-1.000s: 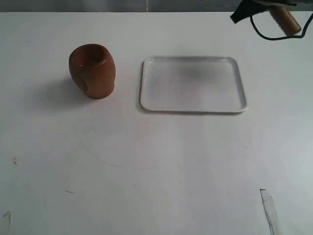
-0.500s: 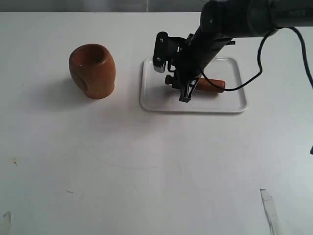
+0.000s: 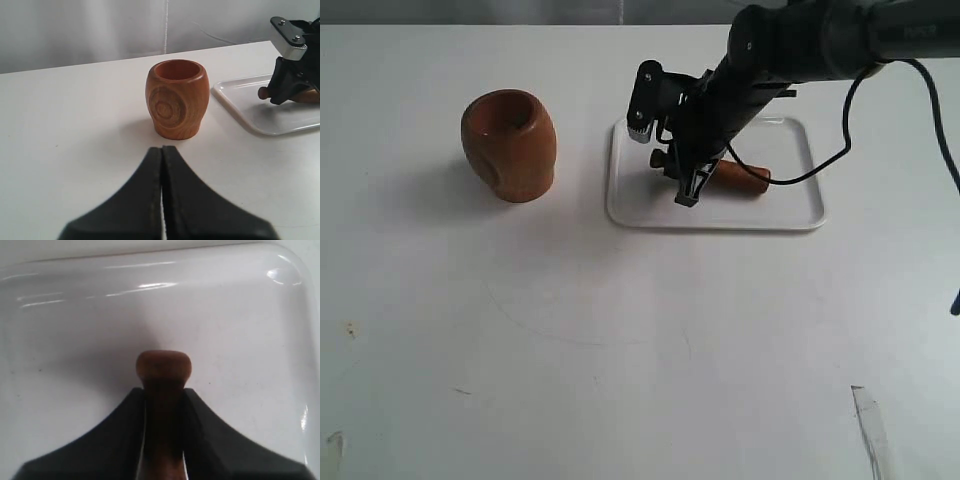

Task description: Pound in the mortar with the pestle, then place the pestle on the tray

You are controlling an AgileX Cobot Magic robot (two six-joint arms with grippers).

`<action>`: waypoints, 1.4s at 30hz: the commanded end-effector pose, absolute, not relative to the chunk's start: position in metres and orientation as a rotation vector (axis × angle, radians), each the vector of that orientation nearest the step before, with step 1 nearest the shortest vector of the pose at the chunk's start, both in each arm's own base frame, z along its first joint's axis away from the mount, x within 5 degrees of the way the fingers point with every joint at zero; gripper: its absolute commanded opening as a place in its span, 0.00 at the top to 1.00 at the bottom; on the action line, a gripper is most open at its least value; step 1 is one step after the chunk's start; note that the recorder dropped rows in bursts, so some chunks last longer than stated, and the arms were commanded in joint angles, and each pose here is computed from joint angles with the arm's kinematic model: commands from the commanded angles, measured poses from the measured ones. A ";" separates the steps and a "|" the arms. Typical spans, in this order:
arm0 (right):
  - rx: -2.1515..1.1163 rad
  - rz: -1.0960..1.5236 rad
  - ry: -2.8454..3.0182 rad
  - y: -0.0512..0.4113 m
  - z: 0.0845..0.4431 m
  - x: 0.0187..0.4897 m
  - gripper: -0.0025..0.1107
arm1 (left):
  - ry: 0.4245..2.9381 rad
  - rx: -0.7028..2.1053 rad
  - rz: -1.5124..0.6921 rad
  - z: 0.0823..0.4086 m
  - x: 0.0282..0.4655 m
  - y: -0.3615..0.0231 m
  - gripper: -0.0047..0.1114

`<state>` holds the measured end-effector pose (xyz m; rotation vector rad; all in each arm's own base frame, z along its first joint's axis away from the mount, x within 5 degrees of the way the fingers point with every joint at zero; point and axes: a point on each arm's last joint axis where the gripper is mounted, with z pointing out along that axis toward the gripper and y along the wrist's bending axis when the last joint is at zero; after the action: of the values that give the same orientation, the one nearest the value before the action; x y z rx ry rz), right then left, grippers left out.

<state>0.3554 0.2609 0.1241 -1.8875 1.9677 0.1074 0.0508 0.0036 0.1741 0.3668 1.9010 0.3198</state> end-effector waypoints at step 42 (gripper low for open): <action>-0.976 0.256 1.663 0.134 0.340 0.176 0.98 | 1.897 0.361 0.302 0.174 0.051 0.003 0.96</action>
<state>0.1972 0.1481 0.3404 -1.0385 1.6795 0.2182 0.0508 0.0036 0.1741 0.3668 1.9010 0.3198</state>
